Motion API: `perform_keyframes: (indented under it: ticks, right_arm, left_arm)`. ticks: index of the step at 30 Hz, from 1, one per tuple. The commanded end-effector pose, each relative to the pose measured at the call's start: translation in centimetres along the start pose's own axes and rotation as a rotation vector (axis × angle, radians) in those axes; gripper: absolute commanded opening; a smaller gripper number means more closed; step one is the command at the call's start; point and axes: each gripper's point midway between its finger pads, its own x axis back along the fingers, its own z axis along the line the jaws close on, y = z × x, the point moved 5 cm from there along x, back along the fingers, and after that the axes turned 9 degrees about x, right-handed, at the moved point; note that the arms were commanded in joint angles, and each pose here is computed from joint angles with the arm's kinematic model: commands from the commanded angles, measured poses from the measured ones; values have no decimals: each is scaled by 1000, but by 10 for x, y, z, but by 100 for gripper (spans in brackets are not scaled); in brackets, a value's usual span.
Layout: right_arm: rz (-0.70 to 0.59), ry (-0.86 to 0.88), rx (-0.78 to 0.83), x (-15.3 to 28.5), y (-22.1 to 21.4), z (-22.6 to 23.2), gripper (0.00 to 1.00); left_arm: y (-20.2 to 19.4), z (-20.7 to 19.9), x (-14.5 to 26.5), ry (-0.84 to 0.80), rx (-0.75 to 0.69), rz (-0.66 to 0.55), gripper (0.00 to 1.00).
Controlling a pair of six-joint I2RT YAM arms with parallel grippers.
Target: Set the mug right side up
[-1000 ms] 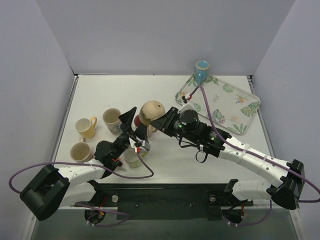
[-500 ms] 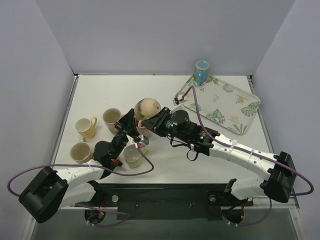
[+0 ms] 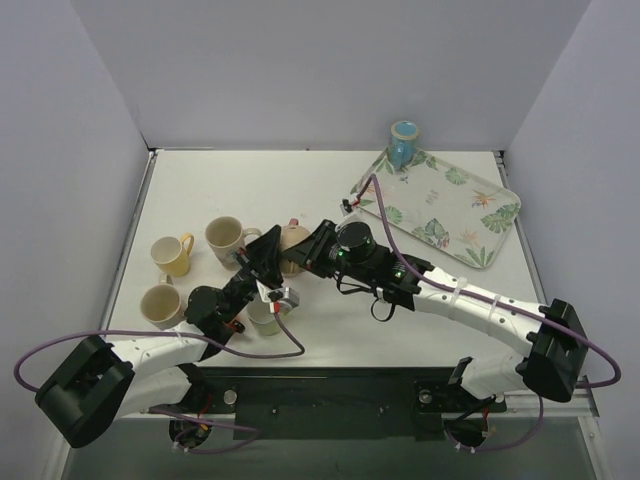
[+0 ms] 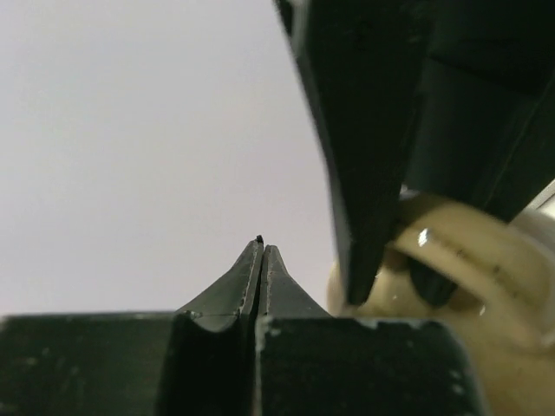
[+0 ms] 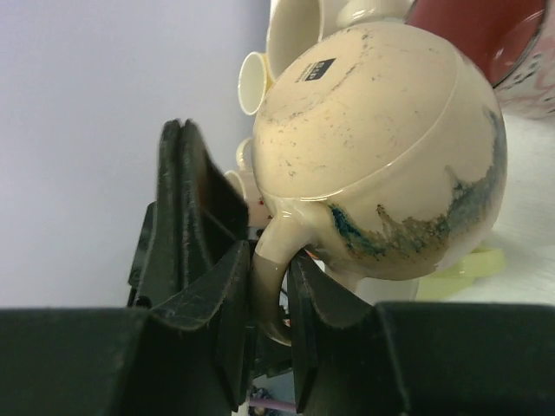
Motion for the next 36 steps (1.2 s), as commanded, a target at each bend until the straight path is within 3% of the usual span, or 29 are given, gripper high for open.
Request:
perform_keyframes:
  ticks: [1,3,7,8,11,12,16,28,31,36]
  right_arm:
    - [-199,86,4,22,47,16,0]
    - [-208,81,-6,25,48,10,0]
    - [-260,92,-27,36,57,7,0]
    - [-282,102,-29,42,62,9,0]
    - [-330,132,-32,55,74,21,0]
    - [-349,148,-40,60,78,25,0]
    - [-373,223,-43,77,83,55,0]
    - [-367,441,-52,105,77,131,0]
    - [-389,422,-29,105,82,135,0]
    - [-393,438,-49,102,82,138,0]
  left_arm:
    - [35,55,3,264,19,-170,3]
    - [34,52,4,243,38,-167,6]
    - [29,45,7,207,84,-137,28]
    - [29,41,7,187,114,-140,41]
    - [23,24,7,97,190,-107,63]
    - [23,18,7,70,213,-111,75]
    - [22,12,4,41,222,-119,80]
    - [44,56,8,284,79,-225,85]
    - [48,48,18,240,62,-257,86]
    - [50,60,23,296,66,-248,86]
